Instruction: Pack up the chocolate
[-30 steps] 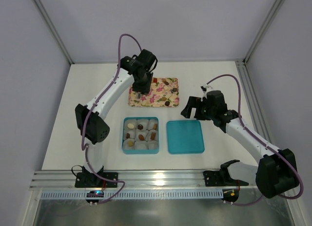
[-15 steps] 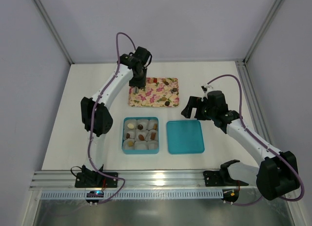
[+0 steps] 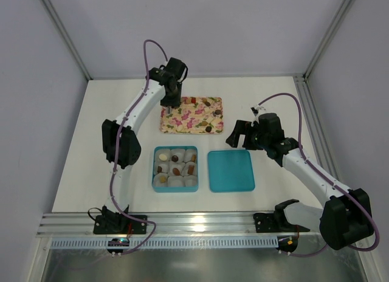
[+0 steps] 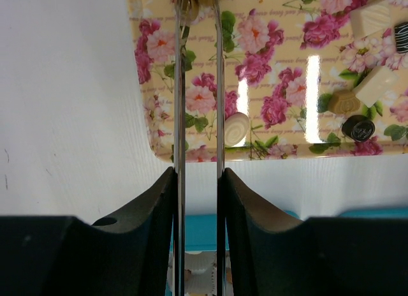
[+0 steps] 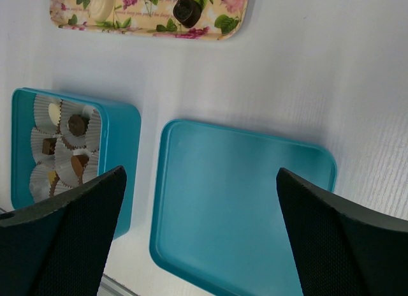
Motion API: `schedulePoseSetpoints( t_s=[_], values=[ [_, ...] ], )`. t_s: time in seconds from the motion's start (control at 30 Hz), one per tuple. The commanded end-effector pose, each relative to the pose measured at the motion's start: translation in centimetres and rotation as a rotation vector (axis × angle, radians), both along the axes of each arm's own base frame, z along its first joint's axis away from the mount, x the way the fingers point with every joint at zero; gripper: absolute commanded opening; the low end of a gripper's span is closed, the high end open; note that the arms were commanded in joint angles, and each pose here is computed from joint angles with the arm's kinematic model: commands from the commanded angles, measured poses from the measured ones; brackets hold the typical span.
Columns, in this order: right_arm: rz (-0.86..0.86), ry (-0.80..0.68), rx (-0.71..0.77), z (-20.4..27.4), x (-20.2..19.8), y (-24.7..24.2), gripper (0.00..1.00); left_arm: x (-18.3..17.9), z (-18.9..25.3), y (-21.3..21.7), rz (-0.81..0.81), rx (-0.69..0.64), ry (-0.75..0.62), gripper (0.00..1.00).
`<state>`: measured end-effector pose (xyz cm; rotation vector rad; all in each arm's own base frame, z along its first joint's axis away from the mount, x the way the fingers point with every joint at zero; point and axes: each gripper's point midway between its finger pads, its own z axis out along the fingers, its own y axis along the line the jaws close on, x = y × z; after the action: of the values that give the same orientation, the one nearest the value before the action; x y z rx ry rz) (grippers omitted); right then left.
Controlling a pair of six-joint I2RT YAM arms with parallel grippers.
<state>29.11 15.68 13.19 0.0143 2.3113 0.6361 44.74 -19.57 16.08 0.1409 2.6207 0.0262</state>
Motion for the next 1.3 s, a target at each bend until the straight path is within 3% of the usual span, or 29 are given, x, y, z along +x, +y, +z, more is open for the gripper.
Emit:
schedulePoseSetpoints(
  t_s=[0.0,0.67,1.27],
  values=[
    [0.005,-0.05,0.0,1.2,0.7,0.2,1.0,1.6,1.2,-0.4,-0.016,-0.031,-0.071,0.34],
    [0.004,-0.049,-0.004,0.8,0.6,0.0,1.0,2.5,-0.4,-0.9,-0.024,-0.032,-0.058,0.35],
    [0.008,-0.045,0.005,0.7,0.4,0.2,1.0,2.1,0.8,-0.2,-0.017,-0.019,-0.073,0.37]
  ],
)
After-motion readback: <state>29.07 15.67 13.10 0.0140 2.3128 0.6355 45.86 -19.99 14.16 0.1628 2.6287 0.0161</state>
